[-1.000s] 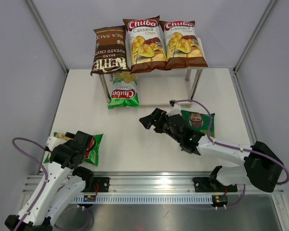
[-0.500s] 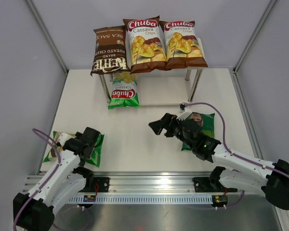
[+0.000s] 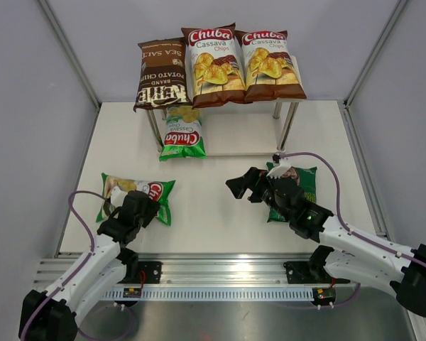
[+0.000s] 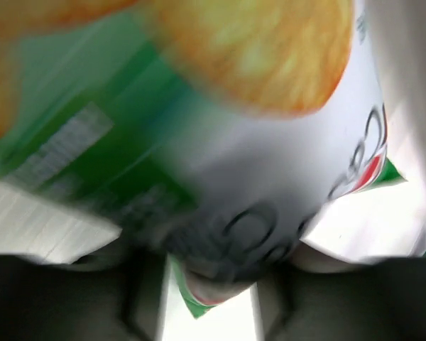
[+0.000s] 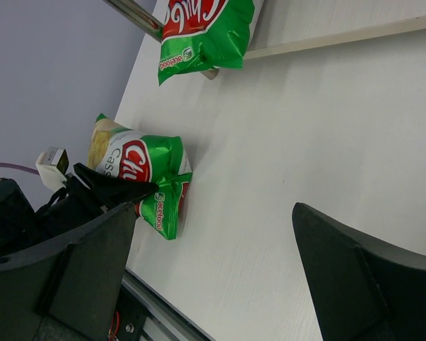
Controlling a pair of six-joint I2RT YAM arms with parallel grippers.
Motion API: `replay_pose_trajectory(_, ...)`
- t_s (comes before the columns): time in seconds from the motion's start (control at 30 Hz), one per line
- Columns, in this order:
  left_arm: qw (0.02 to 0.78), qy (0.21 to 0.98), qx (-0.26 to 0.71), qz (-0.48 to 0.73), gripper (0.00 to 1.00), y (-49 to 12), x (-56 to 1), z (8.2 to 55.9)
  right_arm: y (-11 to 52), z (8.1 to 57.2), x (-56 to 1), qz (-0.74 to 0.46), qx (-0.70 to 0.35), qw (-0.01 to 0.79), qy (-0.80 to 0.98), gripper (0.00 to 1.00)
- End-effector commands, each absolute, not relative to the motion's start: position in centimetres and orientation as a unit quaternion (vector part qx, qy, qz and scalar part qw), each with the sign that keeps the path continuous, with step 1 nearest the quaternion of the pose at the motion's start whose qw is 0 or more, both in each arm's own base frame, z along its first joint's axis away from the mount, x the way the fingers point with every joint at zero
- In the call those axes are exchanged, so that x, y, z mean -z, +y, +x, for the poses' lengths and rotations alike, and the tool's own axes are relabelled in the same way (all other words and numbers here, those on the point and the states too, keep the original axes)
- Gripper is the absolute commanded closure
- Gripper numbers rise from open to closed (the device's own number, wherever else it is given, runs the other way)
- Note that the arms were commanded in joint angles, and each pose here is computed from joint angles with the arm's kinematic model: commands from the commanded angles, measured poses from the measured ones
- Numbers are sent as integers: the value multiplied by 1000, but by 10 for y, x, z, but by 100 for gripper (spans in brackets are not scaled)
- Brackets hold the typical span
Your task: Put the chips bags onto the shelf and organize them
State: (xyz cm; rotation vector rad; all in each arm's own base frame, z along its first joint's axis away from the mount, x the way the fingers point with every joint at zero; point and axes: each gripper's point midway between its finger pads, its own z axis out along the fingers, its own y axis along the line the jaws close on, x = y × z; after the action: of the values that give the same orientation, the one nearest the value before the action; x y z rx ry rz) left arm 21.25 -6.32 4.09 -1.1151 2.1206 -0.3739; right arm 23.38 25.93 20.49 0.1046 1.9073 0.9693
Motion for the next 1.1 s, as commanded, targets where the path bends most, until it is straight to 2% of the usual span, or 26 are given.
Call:
replay_pose_trajectory(0.0,357,828,180,-393,61,-77,-44,215,251,238,-212,51,-390,497,773,1)
replay_pose_trajectory(0.23,374,835,176,-364,79,-72,-55,207,249,237,-209,56,-391,495,774,0)
replay_pose_trajectory(0.33,392,835,188,-336,83,-74,-70,205,253,236,-206,53,-393,488,777,0)
replay_pose_trajectory(0.53,407,846,250,-238,88,-98,-109,197,277,225,-209,4,-436,457,775,1)
replay_pose_trajectory(0.67,396,842,318,-180,96,-123,-130,185,302,209,-208,-27,-499,414,761,1)
replay_pose_trajectory(0.7,396,837,335,-172,97,-129,-134,185,309,196,-199,-44,-523,386,758,0)
replay_pose_trajectory(0.73,394,833,351,-166,97,-134,-138,184,317,193,-214,-42,-564,385,729,0)
replay_pose_trajectory(0.87,374,822,408,-137,99,-157,-147,179,350,186,-185,-30,-604,305,735,1)
replay_pose_trajectory(1.07,379,805,441,-118,100,-173,-153,178,386,191,-159,19,-575,323,751,1)
